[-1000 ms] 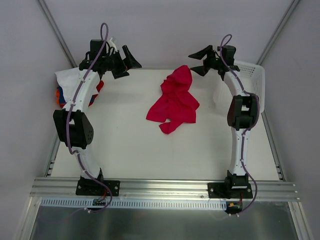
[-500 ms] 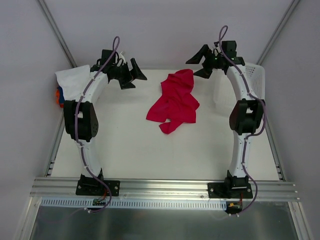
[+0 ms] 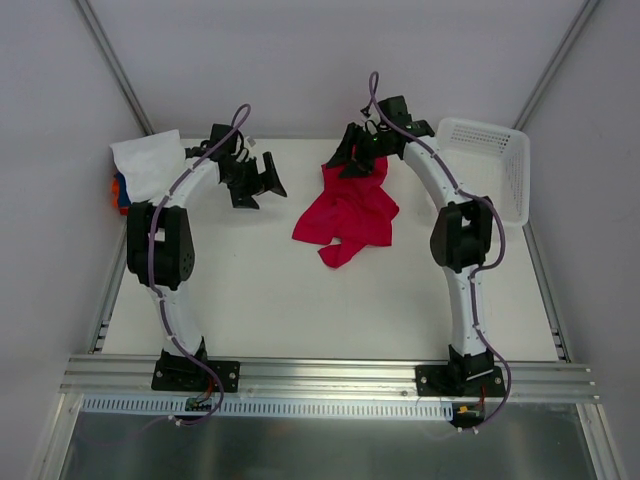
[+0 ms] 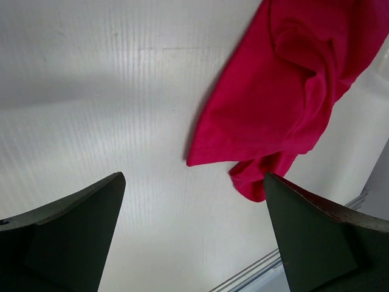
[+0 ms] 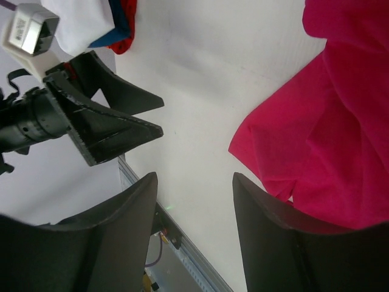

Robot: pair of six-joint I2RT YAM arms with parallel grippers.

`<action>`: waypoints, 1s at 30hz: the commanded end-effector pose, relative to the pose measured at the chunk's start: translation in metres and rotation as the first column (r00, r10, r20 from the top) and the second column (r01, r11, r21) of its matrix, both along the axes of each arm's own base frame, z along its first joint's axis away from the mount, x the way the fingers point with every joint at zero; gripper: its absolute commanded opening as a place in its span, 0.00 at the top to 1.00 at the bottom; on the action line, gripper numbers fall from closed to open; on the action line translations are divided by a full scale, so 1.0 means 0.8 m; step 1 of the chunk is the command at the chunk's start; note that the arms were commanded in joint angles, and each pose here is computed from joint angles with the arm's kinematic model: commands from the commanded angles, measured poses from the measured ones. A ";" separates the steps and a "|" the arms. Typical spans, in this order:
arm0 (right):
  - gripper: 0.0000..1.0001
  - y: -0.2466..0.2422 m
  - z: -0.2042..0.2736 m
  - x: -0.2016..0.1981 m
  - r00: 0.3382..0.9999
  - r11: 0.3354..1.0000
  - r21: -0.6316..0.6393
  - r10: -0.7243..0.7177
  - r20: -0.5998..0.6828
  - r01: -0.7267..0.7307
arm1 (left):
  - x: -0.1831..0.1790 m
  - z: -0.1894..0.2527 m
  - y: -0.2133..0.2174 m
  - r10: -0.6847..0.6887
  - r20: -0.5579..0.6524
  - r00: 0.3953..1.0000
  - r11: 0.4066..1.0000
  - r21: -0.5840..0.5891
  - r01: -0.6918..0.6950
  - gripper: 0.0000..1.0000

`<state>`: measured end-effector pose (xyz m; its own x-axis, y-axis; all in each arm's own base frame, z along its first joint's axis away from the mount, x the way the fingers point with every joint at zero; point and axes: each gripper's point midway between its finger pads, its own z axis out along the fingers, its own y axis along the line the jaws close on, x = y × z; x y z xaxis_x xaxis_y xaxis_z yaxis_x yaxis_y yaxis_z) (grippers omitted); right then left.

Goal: Fold and stack the t-shirts
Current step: Move the tshirt to the center of the board

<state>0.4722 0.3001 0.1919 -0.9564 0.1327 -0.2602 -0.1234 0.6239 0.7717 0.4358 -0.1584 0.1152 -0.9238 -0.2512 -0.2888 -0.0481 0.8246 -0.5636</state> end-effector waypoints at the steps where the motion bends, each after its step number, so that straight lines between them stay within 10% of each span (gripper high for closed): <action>1: 0.44 -0.001 0.006 -0.001 1.000 0.999 -0.031 -0.007 0.020 0.007 | -0.020 0.020 0.008 -0.047 0.054 0.997 0.997 0.069 0.044 0.01; 11: 0.41 0.018 -0.040 0.028 0.998 0.998 -0.059 -0.012 0.058 0.016 | -0.050 0.027 0.016 -0.084 0.057 0.995 0.988 0.136 0.075 0.01; 30: 0.27 -0.034 -0.045 0.045 0.920 0.822 -0.565 0.161 0.357 0.075 | -0.066 0.034 0.035 -0.091 0.056 0.994 0.972 0.223 0.076 0.01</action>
<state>0.4995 0.2791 0.1043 -0.8604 -0.1266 -0.4936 -0.2944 0.9141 0.2787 0.3876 -0.1319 0.1274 -0.9269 -0.1256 -0.3538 0.0232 0.9214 -0.3880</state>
